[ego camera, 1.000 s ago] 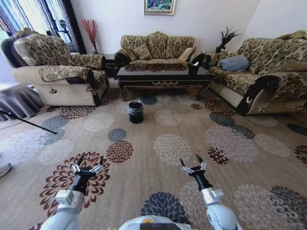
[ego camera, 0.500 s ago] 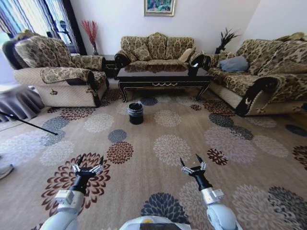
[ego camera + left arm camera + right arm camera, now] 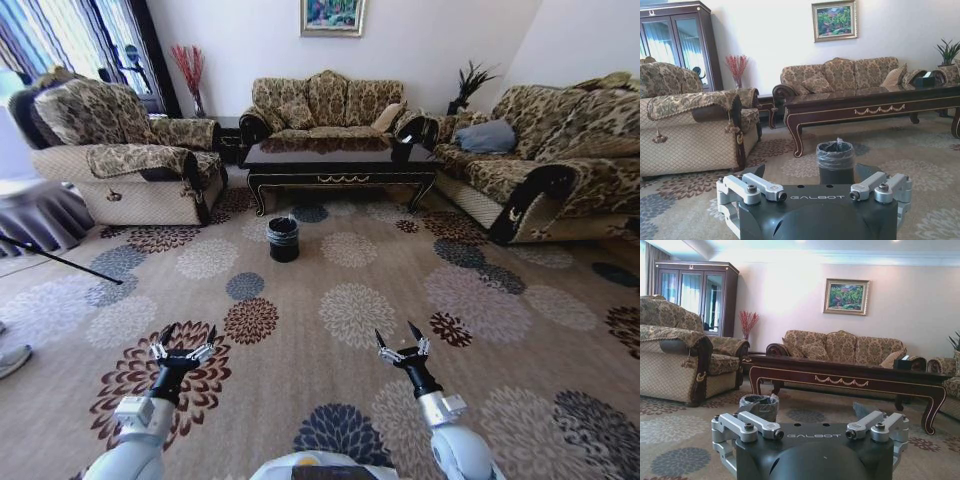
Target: Move to the front of the table and pick up the trash from the floor, then place it into the trash bin.
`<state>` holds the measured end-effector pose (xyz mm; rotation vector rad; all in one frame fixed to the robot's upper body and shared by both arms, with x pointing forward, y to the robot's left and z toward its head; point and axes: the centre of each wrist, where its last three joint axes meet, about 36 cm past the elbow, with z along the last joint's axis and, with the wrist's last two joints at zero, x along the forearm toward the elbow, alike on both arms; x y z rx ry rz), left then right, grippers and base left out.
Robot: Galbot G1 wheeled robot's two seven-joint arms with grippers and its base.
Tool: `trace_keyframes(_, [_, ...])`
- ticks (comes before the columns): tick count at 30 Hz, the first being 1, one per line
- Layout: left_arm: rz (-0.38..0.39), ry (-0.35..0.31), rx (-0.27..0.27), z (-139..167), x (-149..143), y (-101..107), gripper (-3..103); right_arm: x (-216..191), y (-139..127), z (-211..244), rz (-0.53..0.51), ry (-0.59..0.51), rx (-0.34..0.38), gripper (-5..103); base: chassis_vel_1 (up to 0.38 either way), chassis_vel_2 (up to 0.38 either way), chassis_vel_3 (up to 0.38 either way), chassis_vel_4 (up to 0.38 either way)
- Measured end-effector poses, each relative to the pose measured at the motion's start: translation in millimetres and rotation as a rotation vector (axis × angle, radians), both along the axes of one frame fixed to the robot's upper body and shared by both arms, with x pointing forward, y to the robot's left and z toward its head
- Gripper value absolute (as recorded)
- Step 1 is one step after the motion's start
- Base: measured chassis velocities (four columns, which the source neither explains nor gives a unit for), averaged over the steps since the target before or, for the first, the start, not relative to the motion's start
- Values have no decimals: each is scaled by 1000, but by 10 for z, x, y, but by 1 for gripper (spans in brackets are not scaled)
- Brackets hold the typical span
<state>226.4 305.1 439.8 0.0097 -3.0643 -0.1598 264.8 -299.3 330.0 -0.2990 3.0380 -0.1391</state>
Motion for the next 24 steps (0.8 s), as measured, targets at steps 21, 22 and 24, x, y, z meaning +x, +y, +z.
trace_keyframes(21, [0, 0, 0, 0, 0, 0, 100, 1, 0, 0, 0, 0, 0, 100, -2, -2, 0, 3])
trace_keyframes(22, [0, 0, 0, 0, 0, 0, 100, 1, 0, 1, 0, 0, 0, 100, 41, -56, -43, 41])
trace_keyframes(24, [0, 0, 0, 0, 0, 0, 100, -2, 0, -1, 0, 0, 0, 100, 49, -57, -27, 52])
